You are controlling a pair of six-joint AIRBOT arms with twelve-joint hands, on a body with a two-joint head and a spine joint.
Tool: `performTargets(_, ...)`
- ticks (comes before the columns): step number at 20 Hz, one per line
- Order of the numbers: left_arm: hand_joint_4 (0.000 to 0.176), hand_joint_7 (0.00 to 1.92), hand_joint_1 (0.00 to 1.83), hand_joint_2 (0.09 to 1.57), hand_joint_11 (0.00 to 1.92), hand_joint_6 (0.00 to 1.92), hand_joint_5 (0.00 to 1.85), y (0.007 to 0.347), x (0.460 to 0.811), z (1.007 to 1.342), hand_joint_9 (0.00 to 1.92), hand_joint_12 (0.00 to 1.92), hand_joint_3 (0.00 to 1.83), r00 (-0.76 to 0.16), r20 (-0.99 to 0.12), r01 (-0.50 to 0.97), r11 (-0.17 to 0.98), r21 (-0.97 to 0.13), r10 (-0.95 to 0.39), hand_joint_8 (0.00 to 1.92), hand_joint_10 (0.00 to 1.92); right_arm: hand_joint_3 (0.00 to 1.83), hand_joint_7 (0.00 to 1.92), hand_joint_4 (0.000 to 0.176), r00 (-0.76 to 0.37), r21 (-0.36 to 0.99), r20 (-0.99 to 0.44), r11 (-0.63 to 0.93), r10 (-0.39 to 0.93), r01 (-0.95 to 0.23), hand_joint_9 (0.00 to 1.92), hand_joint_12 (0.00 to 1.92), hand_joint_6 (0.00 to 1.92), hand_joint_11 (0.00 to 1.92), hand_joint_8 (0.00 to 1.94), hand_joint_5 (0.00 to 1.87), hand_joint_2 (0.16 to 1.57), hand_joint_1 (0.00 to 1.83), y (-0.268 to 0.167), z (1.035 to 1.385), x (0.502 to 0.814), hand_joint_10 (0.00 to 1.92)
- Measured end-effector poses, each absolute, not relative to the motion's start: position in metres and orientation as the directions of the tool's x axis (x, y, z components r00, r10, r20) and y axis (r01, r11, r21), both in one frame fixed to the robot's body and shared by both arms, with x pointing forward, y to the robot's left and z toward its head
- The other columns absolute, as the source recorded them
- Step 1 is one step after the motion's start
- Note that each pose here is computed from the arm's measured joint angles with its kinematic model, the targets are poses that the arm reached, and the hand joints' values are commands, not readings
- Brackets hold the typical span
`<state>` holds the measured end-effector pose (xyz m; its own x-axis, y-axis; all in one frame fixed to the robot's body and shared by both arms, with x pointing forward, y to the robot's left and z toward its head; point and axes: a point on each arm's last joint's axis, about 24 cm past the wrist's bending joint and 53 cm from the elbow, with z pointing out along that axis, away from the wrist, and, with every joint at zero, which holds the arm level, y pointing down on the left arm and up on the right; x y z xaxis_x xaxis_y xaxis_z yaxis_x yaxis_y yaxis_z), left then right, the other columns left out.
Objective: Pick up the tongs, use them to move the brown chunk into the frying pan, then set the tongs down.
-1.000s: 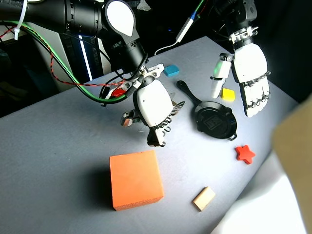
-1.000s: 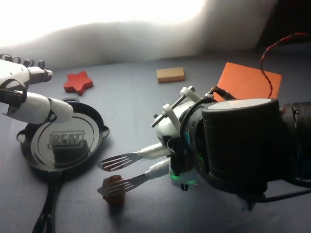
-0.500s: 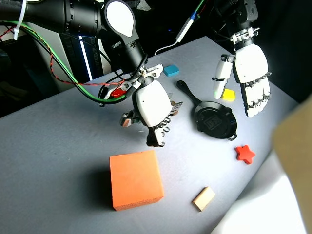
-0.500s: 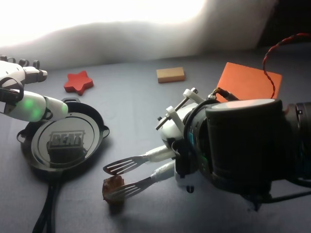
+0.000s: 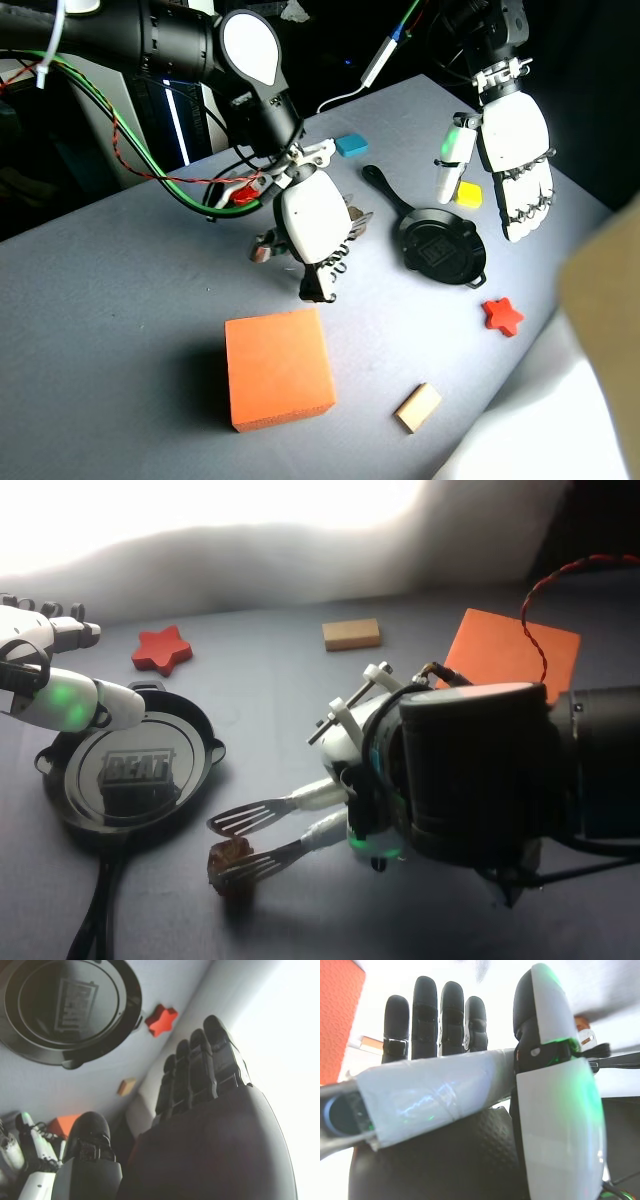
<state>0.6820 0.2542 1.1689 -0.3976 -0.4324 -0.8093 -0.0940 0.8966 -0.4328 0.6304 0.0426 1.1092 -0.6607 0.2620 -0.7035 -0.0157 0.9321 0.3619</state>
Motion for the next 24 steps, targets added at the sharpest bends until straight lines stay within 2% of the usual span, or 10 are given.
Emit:
performTargets(4,0.0,0.07,0.0,1.2,0.0,0.01,0.05,0.254,0.682,1.169,0.08,0.37,0.0,-0.397,-0.809,-0.094,0.897,-0.433,-0.432,0.0,0.0,0.0,0.81,0.0,-0.661,0.345,-0.713,0.938,0.234,-0.041,0.77,1.21,0.0,0.22,0.0,0.73,1.1,1.1,0.048,1.11,0.629,0.0)
performTargets(6,0.0,0.1,0.0,1.2,0.0,0.01,0.05,0.254,0.682,1.169,0.1,0.42,0.0,-0.398,-0.809,-0.094,0.896,-0.433,-0.433,0.01,0.01,0.0,0.81,0.0,-0.666,0.344,-0.713,0.937,0.22,-0.06,0.78,1.21,0.0,0.22,0.0,0.73,1.1,1.1,0.053,1.109,0.626,0.0)
performTargets(10,0.0,0.09,0.0,1.22,0.0,0.01,0.04,0.255,0.682,1.169,0.09,0.36,0.01,-0.398,-0.809,-0.096,0.896,-0.433,-0.433,0.01,0.0,0.0,0.81,0.0,-0.665,0.328,-0.722,0.941,0.194,-0.082,0.77,1.21,0.0,0.22,0.0,0.73,1.1,1.11,0.055,1.109,0.626,0.0)
performTargets(14,0.0,0.1,0.0,1.22,0.0,0.01,0.05,0.255,0.682,1.169,0.11,0.44,0.0,-0.397,-0.809,-0.097,0.896,-0.433,-0.433,0.0,0.01,0.0,0.81,0.0,-0.662,0.318,-0.727,0.944,0.183,-0.089,0.77,1.21,0.0,0.21,0.0,0.72,1.1,1.1,0.055,1.11,0.626,0.0)
performTargets(20,0.0,0.08,0.0,1.22,0.0,0.0,0.04,0.255,0.682,1.169,0.08,0.34,0.0,-0.397,-0.809,-0.097,0.896,-0.433,-0.433,0.0,0.0,0.0,0.8,0.0,-0.661,0.307,-0.732,0.947,0.169,-0.098,0.77,1.21,0.0,0.22,0.0,0.72,1.08,1.12,0.054,1.11,0.626,0.01)
performTargets(23,0.0,0.11,0.0,1.22,0.0,0.01,0.05,0.255,0.682,1.169,0.11,0.4,0.0,-0.398,-0.809,-0.096,0.897,-0.432,-0.433,0.01,0.01,0.0,0.86,0.0,-0.661,0.307,-0.732,0.946,0.168,-0.099,0.82,1.23,0.03,0.27,0.03,0.79,1.09,1.13,0.054,1.11,0.626,0.02)
performTargets(24,0.0,0.1,0.0,1.22,0.0,0.0,0.04,0.254,0.682,1.169,0.09,0.34,0.0,-0.398,-0.809,-0.095,0.897,-0.432,-0.432,0.0,0.0,0.0,0.91,0.0,-0.66,0.306,-0.732,0.947,0.167,-0.1,0.86,1.19,0.03,0.33,0.02,0.84,1.1,1.14,0.054,1.11,0.626,0.03)
